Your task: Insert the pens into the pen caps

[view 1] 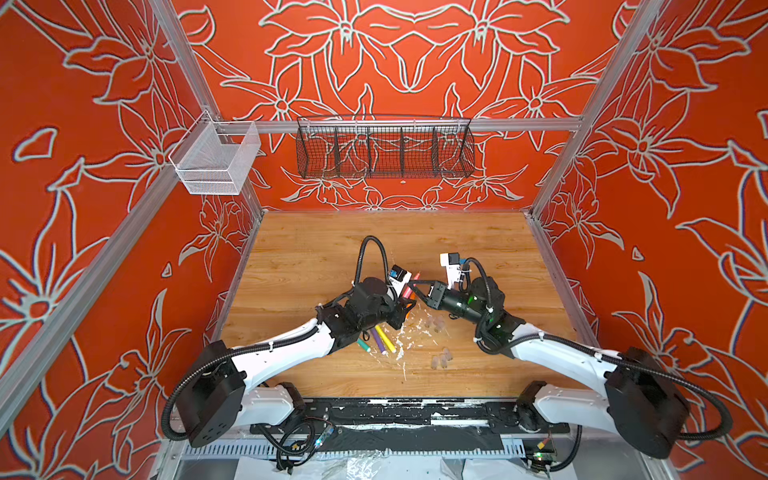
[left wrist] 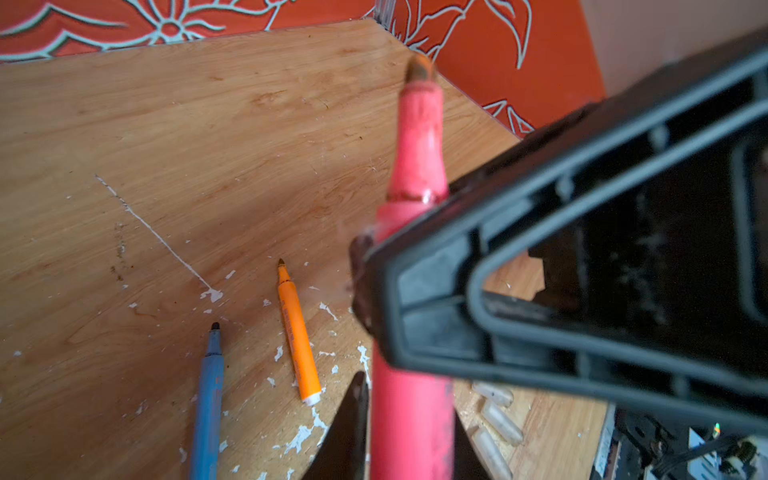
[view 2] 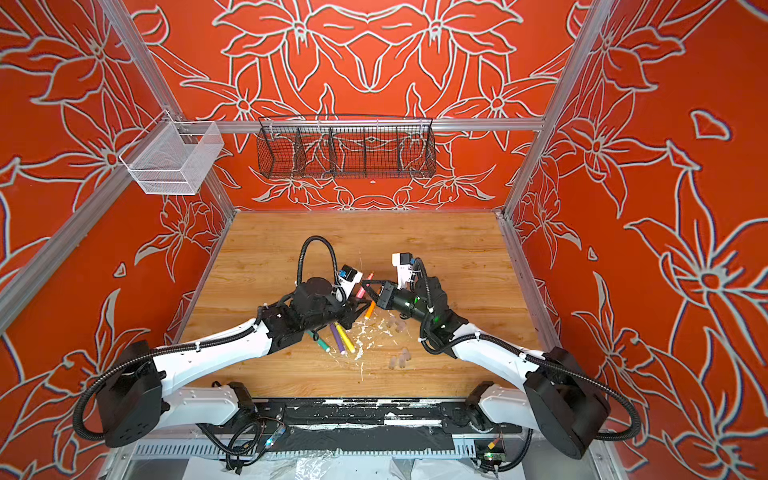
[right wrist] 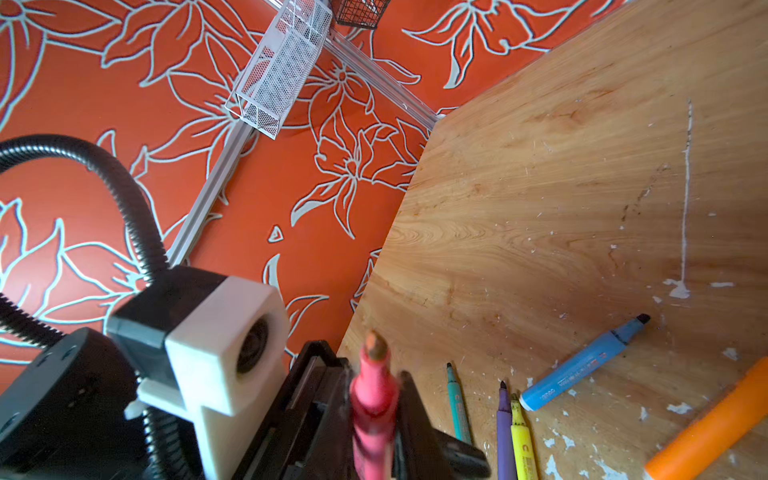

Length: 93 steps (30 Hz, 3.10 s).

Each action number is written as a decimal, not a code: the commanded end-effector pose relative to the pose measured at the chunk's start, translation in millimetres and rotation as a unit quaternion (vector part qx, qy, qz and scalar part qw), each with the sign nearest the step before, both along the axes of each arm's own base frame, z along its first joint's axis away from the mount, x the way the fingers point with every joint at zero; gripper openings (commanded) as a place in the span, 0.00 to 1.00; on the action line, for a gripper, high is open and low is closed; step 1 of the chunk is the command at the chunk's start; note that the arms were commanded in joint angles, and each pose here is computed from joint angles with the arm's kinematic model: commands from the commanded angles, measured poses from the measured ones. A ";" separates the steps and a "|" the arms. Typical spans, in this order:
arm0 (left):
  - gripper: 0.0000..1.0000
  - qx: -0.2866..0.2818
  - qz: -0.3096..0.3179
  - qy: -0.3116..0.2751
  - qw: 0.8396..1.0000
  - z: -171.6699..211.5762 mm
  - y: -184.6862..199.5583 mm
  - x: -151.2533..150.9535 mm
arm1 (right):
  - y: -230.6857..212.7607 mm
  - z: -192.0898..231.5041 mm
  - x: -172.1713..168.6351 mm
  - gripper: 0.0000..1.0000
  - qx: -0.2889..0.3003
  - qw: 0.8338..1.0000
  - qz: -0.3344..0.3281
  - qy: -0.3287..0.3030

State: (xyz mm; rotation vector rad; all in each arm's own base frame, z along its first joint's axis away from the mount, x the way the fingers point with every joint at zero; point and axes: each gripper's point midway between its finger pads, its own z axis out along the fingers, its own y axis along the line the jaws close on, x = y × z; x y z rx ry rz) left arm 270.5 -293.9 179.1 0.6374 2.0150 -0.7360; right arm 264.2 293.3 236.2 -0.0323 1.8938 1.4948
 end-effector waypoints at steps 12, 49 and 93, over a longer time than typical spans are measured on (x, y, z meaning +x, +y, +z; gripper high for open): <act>0.20 -0.029 -0.018 -0.057 0.998 19.0 -0.8 -1.5 | -1.0 12.3 -8.6 0.03 0.028 1.000 -0.007 -0.003; 0.00 -0.056 0.149 0.089 0.983 71.2 45.5 -7.0 | -87.7 -32.7 -16.8 0.56 -0.258 0.954 -0.147 0.047; 0.00 -0.143 0.155 0.097 0.973 102.7 66.3 -39.8 | -100.0 -195.1 -19.5 0.46 -0.511 0.835 -0.047 0.200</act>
